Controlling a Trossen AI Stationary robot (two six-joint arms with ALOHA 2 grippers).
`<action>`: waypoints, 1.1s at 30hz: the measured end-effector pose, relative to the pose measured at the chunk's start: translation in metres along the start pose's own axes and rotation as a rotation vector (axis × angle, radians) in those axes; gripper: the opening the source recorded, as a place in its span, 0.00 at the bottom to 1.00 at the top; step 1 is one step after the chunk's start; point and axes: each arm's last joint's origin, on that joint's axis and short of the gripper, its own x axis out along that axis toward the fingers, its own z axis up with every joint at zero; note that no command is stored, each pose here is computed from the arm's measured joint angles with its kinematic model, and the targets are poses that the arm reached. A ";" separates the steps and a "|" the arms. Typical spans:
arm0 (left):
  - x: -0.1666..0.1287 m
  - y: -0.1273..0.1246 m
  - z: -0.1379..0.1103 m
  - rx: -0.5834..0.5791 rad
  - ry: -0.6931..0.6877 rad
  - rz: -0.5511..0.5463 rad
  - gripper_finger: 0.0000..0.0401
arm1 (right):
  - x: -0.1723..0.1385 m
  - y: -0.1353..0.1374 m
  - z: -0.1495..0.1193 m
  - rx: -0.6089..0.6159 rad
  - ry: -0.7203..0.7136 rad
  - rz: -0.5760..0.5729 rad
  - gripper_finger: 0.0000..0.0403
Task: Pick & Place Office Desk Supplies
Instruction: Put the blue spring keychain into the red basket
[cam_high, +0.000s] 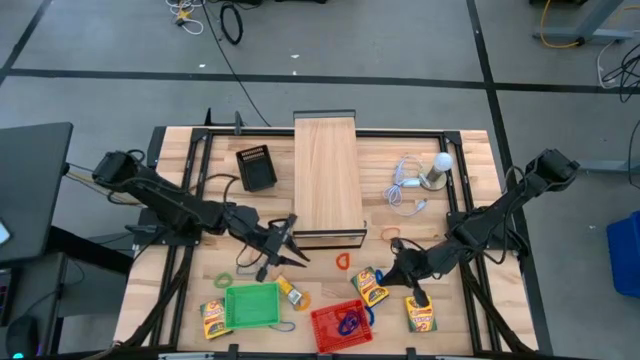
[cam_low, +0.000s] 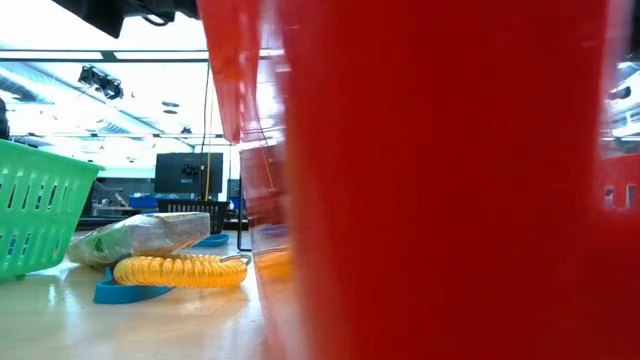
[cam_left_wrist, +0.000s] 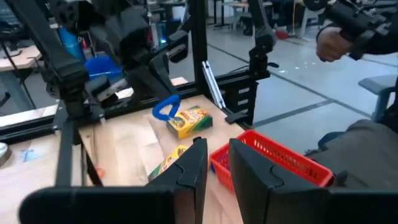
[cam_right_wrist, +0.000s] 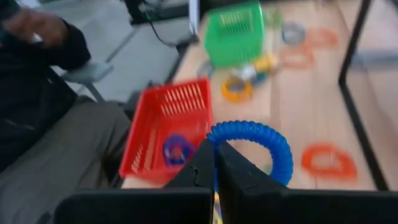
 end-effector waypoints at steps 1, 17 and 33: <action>0.004 0.000 -0.003 0.001 -0.012 -0.011 0.19 | 0.000 0.000 0.003 -0.022 -0.025 0.006 0.00; 0.031 0.016 -0.026 -0.104 -0.210 -0.205 0.19 | 0.029 -0.027 0.034 -0.304 -0.315 0.279 0.00; 0.056 0.026 -0.025 -0.171 -0.192 -0.234 0.55 | 0.070 -0.037 0.062 -0.392 -0.285 0.402 0.00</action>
